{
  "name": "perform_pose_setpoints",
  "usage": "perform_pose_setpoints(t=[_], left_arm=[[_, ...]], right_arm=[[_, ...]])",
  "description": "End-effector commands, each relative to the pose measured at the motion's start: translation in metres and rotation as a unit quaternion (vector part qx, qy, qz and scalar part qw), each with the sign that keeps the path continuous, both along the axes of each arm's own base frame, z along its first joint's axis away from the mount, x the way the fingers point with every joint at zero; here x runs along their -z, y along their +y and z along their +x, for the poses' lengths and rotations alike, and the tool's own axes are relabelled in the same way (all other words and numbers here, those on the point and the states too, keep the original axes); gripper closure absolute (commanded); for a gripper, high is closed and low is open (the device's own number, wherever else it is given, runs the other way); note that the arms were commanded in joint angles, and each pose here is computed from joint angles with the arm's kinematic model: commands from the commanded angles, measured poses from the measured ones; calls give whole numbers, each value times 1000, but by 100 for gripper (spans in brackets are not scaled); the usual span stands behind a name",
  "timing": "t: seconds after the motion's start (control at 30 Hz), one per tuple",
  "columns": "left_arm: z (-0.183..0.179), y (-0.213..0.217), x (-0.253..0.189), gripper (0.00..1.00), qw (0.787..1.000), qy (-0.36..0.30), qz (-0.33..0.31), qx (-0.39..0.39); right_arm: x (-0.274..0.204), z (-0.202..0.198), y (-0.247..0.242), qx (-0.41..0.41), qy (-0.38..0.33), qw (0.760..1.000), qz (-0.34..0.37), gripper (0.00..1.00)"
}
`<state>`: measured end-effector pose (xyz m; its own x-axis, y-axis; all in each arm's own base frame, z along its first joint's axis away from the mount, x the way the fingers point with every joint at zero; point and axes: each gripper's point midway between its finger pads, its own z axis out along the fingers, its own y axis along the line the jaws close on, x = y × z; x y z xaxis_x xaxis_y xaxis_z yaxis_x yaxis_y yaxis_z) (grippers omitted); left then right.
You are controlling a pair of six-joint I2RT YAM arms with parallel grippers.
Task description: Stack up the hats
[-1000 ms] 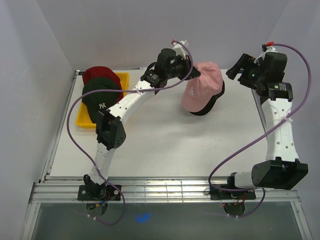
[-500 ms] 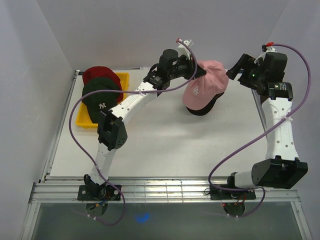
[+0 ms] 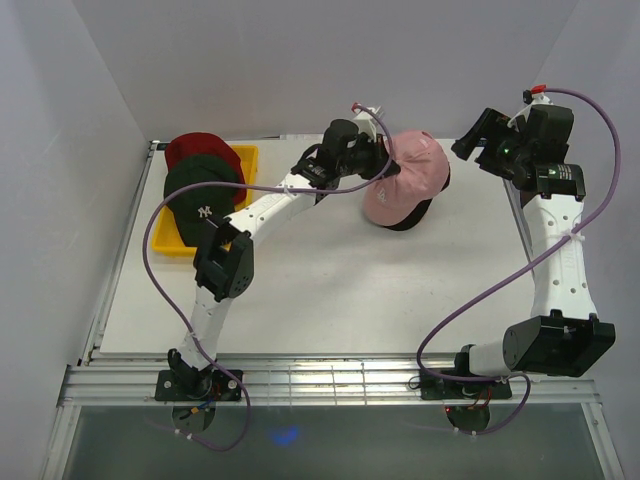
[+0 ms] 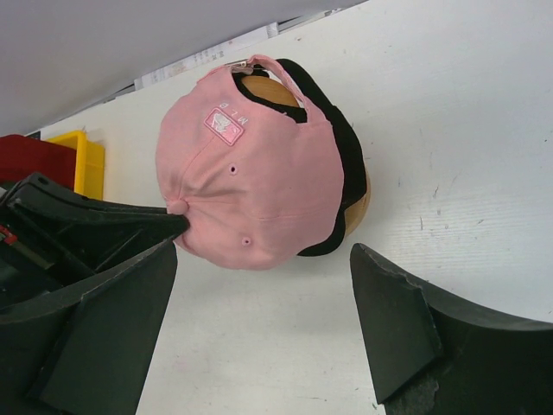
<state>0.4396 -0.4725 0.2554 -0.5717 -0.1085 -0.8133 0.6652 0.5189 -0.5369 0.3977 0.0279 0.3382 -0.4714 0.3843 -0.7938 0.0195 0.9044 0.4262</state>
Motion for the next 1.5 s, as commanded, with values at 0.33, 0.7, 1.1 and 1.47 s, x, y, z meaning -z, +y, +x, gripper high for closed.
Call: perform_pose_setpoints(t=[0.33,0.7,1.1,1.47], left_arm=[[10,8,-54,100,999,-43,-6,-18],[8,-1,-1,100,1000,15,12,-6],[10,6,17,75,999,31,26,-27],[-1,15,11,46,999,25,27,-25]], right_arm=[[-5,4,-1,-2,-7,1000,4,14],[21,20,-6,8,21,1000,2,14],[50,57,-19,19,56,998,19,14],[71,108,-22,18,74,995,58,16]])
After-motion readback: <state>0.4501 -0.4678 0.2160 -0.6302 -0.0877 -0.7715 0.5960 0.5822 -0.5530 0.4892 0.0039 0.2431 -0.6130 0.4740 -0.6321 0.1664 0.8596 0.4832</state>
